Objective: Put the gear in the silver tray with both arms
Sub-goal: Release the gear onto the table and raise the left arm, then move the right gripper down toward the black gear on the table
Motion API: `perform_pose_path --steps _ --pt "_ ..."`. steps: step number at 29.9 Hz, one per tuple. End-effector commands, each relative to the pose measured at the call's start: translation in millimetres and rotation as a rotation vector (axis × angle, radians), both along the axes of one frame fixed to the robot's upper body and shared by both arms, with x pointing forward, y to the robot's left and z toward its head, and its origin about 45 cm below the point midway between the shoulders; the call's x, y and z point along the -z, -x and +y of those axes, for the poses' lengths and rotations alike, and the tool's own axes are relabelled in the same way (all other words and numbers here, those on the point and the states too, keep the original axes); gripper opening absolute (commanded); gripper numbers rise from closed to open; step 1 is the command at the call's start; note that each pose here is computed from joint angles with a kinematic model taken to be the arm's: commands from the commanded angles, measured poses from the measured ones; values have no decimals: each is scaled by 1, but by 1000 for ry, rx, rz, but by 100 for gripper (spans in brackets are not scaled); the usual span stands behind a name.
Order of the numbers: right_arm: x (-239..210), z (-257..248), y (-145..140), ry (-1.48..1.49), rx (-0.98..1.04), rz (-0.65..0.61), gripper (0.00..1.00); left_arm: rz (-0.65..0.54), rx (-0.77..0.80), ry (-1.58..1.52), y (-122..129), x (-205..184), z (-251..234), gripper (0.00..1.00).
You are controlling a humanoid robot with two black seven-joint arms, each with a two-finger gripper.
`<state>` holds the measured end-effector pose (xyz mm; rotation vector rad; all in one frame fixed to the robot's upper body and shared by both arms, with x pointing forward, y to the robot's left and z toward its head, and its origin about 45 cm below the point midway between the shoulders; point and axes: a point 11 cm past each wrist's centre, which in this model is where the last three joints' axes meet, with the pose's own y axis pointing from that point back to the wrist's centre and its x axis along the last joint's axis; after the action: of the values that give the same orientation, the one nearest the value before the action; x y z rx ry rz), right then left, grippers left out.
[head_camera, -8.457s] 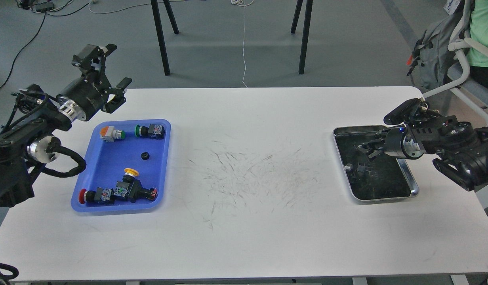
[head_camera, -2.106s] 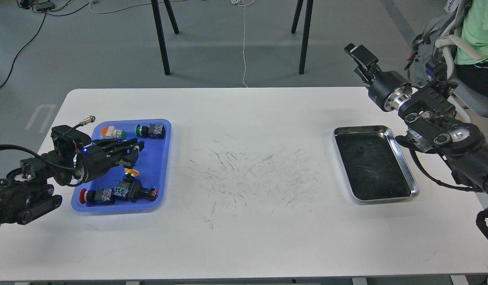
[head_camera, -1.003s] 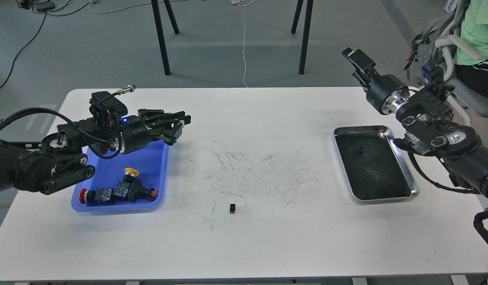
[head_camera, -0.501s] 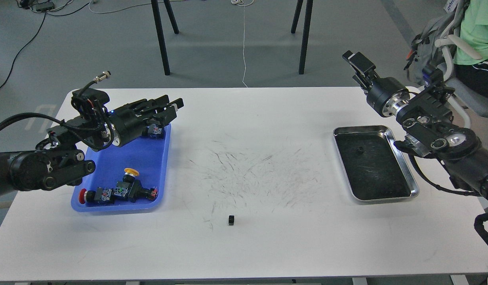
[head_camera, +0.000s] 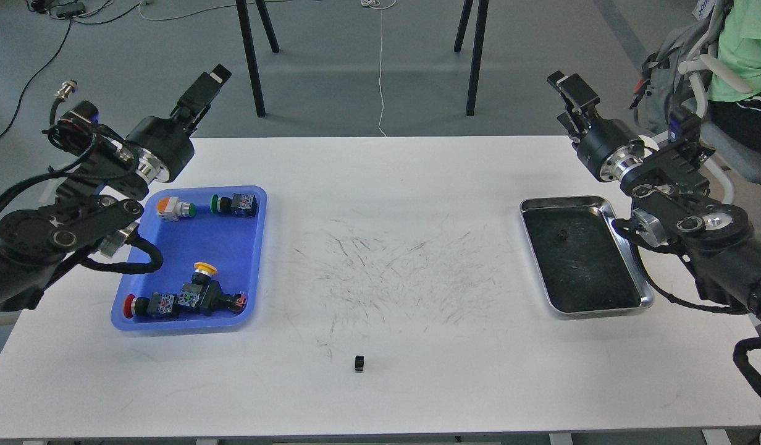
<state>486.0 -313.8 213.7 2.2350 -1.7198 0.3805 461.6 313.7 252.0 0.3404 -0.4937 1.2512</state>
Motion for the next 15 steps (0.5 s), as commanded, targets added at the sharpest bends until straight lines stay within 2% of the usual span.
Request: perform_pose_path --steps 1,7,15 --pt "-3 -6 -1 -158 66 4 99 14 24 193 -9 -23 3 100" --pt "-4 -13 -2 -410 150 21 99 30 56 376 -11 -35 6 100" --pt "-3 -12 -3 -433 164 48 99 49 76 532 -20 -33 -11 100"
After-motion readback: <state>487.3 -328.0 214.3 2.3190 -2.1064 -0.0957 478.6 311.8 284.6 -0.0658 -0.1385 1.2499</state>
